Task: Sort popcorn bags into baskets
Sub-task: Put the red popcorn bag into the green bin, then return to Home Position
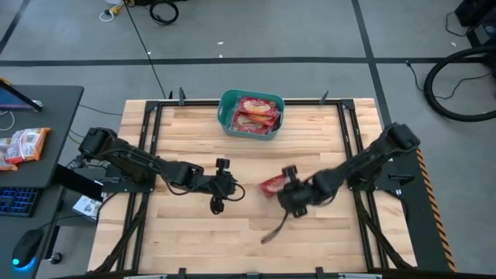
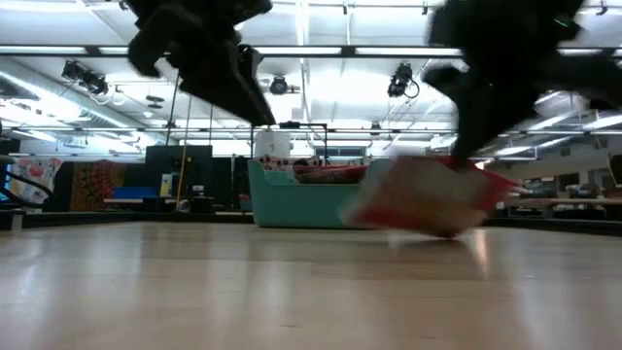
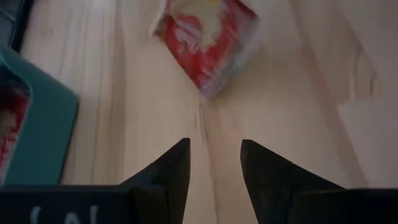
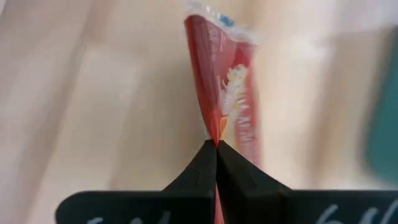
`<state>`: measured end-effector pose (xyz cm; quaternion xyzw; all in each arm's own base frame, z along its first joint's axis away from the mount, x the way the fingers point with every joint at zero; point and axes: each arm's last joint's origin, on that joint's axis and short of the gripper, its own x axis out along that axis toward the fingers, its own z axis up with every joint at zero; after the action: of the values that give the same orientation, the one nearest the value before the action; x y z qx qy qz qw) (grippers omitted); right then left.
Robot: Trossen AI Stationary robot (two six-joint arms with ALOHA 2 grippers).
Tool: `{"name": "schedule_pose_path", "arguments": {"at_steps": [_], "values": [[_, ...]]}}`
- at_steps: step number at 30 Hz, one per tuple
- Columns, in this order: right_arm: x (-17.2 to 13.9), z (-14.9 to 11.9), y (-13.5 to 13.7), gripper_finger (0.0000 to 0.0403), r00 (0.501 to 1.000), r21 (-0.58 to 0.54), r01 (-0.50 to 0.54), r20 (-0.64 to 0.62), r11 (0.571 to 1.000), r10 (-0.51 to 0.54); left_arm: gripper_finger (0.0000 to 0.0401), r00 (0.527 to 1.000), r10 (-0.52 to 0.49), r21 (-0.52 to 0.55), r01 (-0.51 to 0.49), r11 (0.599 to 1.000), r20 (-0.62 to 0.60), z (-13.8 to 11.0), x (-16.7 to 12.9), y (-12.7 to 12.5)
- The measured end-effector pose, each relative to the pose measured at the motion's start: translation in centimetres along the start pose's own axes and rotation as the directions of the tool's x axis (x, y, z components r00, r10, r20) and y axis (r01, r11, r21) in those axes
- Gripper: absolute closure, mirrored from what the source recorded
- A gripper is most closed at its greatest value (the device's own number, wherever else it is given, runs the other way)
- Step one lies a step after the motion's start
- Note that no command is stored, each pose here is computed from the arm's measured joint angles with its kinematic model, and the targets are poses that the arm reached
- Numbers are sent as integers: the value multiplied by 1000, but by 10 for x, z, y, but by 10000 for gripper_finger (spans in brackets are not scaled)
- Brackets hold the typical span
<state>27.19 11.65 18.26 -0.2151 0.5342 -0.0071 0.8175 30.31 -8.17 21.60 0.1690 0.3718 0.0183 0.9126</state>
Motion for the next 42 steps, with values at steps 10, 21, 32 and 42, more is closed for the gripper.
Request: {"name": "schedule_pose_path", "arguments": {"at_steps": [10, 21, 32, 42], "values": [[-59, 14, -106, 400, 904, 161, 220, 336, 962, -263, 255, 997, 8, 19, -7, 1000, -73, -8, -1, -1], [-27, 5, -205, 402, 820, 304, 337, 371, 891, -436, 255, 998, 59, -30, -59, 998, 17, -42, -23, 14], [21, -5, -277, 393, 824, 384, 400, 247, 832, -510, 255, 966, 113, -158, -78, 984, 232, -75, -55, 29], [34, -19, -289, 323, 912, 454, 221, 218, 863, -348, 258, 909, 199, -270, -100, 958, 367, -114, -65, 34]]}}
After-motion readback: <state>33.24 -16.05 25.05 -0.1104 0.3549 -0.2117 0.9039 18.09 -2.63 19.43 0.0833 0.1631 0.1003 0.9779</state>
